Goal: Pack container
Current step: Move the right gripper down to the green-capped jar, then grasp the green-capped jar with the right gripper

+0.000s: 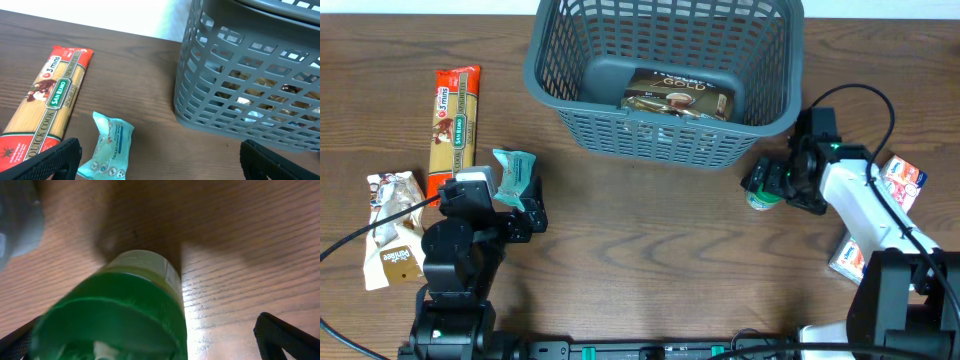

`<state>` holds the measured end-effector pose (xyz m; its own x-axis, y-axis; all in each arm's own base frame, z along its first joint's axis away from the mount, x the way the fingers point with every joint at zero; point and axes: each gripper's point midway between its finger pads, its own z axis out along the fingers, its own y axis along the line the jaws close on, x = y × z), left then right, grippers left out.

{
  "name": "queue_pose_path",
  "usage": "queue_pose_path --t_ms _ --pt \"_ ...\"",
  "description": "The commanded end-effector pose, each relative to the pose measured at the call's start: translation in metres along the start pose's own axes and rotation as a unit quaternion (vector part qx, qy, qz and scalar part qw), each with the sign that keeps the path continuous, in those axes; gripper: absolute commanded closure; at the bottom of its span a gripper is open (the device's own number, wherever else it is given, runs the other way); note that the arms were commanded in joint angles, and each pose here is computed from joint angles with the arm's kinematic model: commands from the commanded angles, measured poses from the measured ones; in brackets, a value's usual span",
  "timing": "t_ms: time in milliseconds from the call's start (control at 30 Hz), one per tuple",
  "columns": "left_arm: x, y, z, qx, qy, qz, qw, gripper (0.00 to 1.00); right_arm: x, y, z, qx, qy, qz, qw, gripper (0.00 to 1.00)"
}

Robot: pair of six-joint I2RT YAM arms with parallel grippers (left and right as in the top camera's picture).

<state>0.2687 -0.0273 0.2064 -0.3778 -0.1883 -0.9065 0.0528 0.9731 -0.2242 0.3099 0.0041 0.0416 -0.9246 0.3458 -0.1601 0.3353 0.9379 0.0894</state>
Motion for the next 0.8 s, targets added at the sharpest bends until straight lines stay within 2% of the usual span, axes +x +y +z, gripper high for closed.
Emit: queue_pose_path --t_ms 0,267,400,600,767 --pt "-0.014 -0.002 -0.004 -0.001 -0.016 -0.004 1.0 0.02 0.005 0.001 0.004 -0.001 -0.006 0.002 1.0 0.01" --pt "-0.014 -0.002 -0.004 -0.001 -0.016 -0.004 1.0 0.02 0.007 0.0 0.017 -0.006 -0.019 0.002 1.0 0.01" --pt "-0.014 -0.002 -0.004 -0.001 -0.016 -0.004 1.0 0.02 0.006 0.0 0.019 -0.008 -0.024 0.002 1.0 0.07" --pt "-0.014 -0.002 -0.004 -0.001 -0.016 -0.004 1.0 0.02 0.005 0.001 0.019 -0.01 -0.028 0.002 1.0 0.26" --pt "-0.014 -0.002 -0.004 -0.001 -0.016 -0.004 1.0 0.02 0.004 0.001 0.019 -0.01 -0.028 0.001 1.0 0.37"
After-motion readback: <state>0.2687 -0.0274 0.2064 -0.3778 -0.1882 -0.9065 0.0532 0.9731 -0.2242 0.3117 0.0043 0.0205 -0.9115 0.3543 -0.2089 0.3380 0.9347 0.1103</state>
